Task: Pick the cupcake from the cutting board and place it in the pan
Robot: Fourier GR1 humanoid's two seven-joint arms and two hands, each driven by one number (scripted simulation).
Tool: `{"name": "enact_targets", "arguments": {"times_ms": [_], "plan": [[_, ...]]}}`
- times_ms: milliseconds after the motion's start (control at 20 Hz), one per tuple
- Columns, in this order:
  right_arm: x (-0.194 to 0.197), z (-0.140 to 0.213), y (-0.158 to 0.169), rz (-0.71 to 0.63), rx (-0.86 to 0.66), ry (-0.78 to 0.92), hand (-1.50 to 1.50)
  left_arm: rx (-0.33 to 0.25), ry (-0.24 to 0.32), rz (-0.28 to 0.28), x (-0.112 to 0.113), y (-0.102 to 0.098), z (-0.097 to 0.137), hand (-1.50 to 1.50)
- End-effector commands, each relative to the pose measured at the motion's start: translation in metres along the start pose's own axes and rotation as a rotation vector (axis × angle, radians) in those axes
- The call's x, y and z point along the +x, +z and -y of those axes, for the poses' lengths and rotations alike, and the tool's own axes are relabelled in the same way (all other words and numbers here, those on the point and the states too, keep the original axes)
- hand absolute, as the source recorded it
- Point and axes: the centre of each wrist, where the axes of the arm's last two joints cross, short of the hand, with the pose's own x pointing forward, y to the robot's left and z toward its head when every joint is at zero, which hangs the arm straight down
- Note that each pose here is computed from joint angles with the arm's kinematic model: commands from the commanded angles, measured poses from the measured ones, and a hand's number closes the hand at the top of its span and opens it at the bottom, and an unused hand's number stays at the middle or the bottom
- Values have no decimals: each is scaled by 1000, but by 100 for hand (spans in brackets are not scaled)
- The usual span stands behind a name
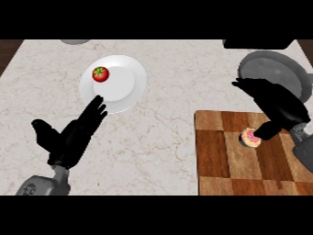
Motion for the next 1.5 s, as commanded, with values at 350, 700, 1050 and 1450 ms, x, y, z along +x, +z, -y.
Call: {"name": "enact_targets", "arguments": {"times_ms": [350, 700, 1050, 1450], "plan": [[89, -8, -28, -313, 526, 506, -150, -11, 12, 4, 7, 1, 8, 0], [158, -49, -36, -413, 667, 532, -150, 7, 23, 2, -12, 11, -2, 0], [157, -48, -24, -453, 604, 540, -150, 15, 8, 5, 3, 2, 3, 0], [135, -60, -24, -525, 567, 687, -150, 10, 1, 1, -8, -2, 12, 0]]}}
